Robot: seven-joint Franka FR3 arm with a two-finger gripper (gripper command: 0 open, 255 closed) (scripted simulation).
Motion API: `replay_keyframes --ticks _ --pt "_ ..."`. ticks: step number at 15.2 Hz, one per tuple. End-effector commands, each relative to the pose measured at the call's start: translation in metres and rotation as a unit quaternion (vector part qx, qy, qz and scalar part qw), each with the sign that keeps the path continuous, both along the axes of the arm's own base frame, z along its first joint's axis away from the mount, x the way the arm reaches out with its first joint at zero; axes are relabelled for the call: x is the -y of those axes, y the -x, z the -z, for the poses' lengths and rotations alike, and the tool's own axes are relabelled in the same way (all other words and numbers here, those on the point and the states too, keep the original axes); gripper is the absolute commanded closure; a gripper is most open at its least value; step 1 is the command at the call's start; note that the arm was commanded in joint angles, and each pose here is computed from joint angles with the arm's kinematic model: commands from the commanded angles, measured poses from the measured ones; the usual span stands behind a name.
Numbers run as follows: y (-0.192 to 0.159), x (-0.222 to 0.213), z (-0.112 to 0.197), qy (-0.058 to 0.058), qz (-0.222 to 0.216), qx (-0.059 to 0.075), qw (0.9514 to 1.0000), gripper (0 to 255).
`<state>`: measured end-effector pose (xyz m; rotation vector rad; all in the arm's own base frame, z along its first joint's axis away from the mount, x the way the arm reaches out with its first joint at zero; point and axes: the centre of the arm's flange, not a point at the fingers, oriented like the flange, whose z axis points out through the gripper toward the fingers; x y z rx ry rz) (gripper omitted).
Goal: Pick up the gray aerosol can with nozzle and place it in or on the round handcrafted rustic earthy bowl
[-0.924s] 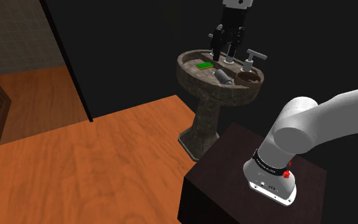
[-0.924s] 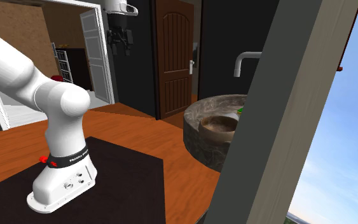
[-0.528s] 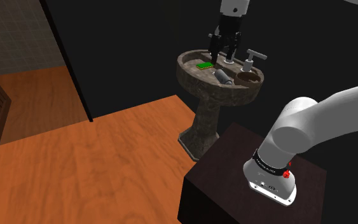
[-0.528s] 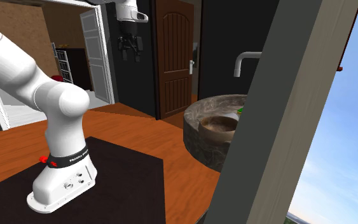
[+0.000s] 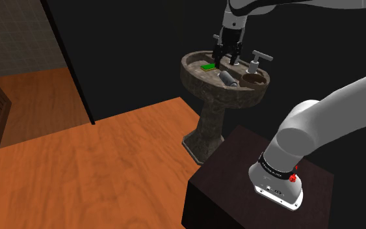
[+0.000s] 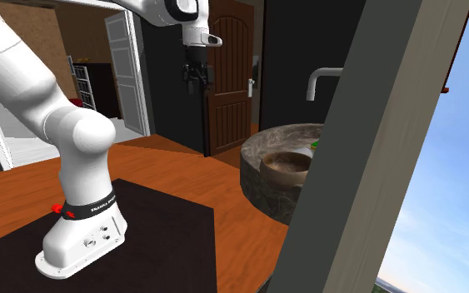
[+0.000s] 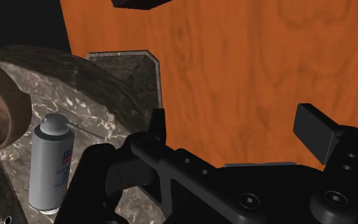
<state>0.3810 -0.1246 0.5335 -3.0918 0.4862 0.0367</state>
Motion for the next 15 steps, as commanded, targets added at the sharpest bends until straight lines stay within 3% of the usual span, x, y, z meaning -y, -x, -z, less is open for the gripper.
replay_keyframes --ticks 1,15 --pt "-0.008 0.022 0.016 0.002 0.012 -0.001 0.9999 0" --pt "-0.057 0.172 0.110 0.010 0.095 -0.008 0.9954 0"
